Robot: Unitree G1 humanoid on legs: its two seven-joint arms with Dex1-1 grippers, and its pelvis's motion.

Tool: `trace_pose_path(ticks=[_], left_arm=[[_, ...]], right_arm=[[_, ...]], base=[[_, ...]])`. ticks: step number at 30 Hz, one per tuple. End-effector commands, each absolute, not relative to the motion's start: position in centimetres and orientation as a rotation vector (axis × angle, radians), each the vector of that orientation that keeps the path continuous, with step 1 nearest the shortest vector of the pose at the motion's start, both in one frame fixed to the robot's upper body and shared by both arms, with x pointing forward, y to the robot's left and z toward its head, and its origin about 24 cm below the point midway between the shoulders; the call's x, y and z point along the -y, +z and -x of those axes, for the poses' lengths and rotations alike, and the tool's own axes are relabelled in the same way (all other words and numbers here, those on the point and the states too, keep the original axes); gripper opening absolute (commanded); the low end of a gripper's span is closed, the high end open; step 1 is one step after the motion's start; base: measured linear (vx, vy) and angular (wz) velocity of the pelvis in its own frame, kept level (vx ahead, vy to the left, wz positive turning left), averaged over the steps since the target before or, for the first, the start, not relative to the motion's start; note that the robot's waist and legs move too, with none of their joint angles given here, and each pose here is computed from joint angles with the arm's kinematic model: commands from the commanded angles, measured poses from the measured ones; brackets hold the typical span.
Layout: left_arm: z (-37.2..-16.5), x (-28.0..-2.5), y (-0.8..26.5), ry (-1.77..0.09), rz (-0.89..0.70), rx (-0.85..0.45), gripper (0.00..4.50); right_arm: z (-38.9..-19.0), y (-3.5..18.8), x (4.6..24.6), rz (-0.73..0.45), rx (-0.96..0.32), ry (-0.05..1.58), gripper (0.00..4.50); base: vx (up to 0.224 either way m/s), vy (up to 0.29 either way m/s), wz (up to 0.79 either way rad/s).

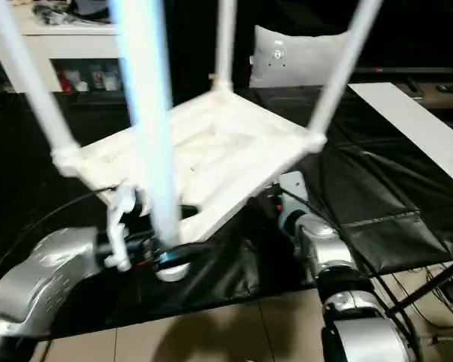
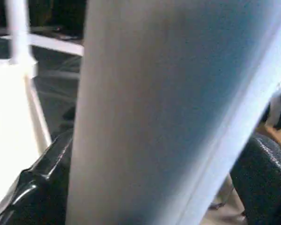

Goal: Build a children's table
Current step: Rotate table base

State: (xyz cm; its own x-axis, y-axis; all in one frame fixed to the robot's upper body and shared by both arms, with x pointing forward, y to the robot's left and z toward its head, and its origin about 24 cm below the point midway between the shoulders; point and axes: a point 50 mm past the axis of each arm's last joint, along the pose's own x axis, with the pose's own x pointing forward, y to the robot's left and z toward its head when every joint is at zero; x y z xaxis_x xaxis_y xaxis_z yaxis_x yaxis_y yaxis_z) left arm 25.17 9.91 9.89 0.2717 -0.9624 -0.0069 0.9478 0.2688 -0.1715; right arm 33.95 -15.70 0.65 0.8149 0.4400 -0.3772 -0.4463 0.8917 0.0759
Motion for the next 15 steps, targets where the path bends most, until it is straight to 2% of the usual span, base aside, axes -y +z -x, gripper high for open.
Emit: trace_pose_path(ticks=[1,8,15], left_arm=[[-24.5,-7.7,10.5,-1.397,0.185,-0.094,4.46],[-24.4,-6.6,10.6,-1.431,0.201,-0.106,4.46],[-25.2,-6.3,10.6,-1.381,0.182,-0.104,4.46]], right_arm=[[-34.5,1.9,12.6,0.019,-0.328,0.602,4.5],[-33.8,1.4,10.6,0.014,-0.325,0.705,4.5],[-33.5,0.9,10.3,0.034,-0.329,0.716,4.5]], base=[[0.0,0.0,0.0],[0.0,0.0,0.0],[0.0,0.0,0.0]])
